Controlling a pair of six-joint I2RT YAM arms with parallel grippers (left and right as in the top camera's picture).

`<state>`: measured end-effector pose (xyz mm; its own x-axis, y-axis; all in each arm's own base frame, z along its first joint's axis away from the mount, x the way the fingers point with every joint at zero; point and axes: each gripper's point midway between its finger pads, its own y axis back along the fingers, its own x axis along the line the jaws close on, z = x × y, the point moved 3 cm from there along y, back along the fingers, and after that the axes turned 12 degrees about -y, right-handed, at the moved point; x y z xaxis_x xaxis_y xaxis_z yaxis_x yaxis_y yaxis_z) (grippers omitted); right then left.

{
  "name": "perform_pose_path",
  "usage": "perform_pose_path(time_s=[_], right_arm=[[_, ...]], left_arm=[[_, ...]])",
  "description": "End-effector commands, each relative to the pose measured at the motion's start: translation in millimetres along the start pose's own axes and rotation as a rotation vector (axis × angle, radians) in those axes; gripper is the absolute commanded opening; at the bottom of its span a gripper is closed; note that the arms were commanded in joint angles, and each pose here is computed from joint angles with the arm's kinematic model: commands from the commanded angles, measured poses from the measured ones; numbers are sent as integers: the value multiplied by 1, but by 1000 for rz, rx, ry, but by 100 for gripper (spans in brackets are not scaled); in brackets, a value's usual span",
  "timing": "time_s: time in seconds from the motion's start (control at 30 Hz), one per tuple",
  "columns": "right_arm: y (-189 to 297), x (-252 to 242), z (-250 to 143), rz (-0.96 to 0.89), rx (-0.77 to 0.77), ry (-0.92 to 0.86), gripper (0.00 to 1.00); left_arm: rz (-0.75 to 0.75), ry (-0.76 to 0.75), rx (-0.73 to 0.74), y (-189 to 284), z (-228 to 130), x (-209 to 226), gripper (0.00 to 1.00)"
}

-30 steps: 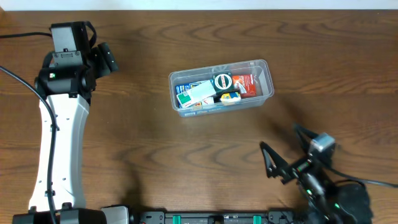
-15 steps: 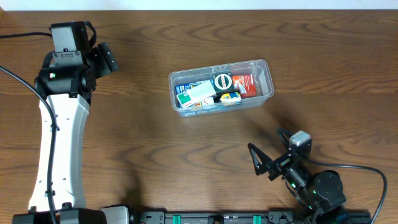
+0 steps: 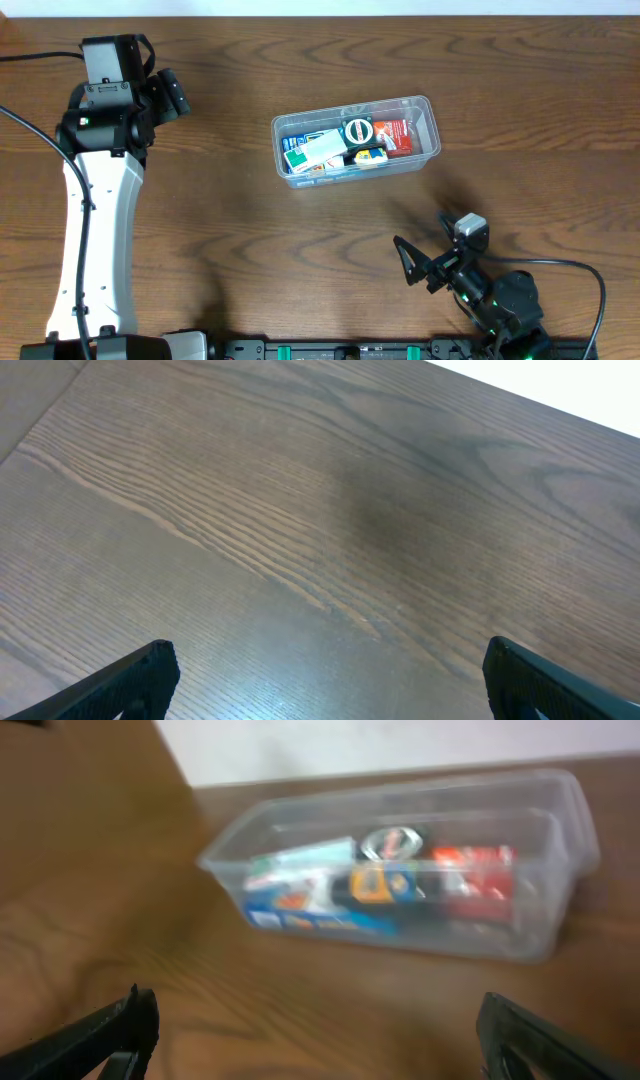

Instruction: Pack container

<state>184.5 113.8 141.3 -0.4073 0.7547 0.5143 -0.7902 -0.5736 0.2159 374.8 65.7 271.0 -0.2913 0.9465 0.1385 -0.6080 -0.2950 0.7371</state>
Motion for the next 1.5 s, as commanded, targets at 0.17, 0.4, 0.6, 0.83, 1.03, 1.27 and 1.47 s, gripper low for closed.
perform_pose_path(time_s=[0.17, 0.4, 0.6, 0.83, 1.03, 1.27, 1.47], right_arm=[[0, -9, 0, -57, -18, 16, 99], [-1, 2, -5, 20, 20, -169, 99], [0, -10, 1, -60, -26, -165, 99], [8, -43, 19, -303, -156, 2, 99], [8, -45, 20, -318, -154, 47, 99], [8, -45, 20, -318, -154, 47, 99], [8, -44, 20, -317, -155, 47, 99]], left_arm=[[17, 15, -1, 0, 1, 3, 98], [17, 15, -1, 0, 1, 3, 98], [17, 15, -1, 0, 1, 3, 98], [17, 15, -1, 0, 1, 3, 98], [17, 15, -1, 0, 1, 3, 98], [17, 15, -1, 0, 1, 3, 98], [17, 10, 15, -2, -6, 3, 98]])
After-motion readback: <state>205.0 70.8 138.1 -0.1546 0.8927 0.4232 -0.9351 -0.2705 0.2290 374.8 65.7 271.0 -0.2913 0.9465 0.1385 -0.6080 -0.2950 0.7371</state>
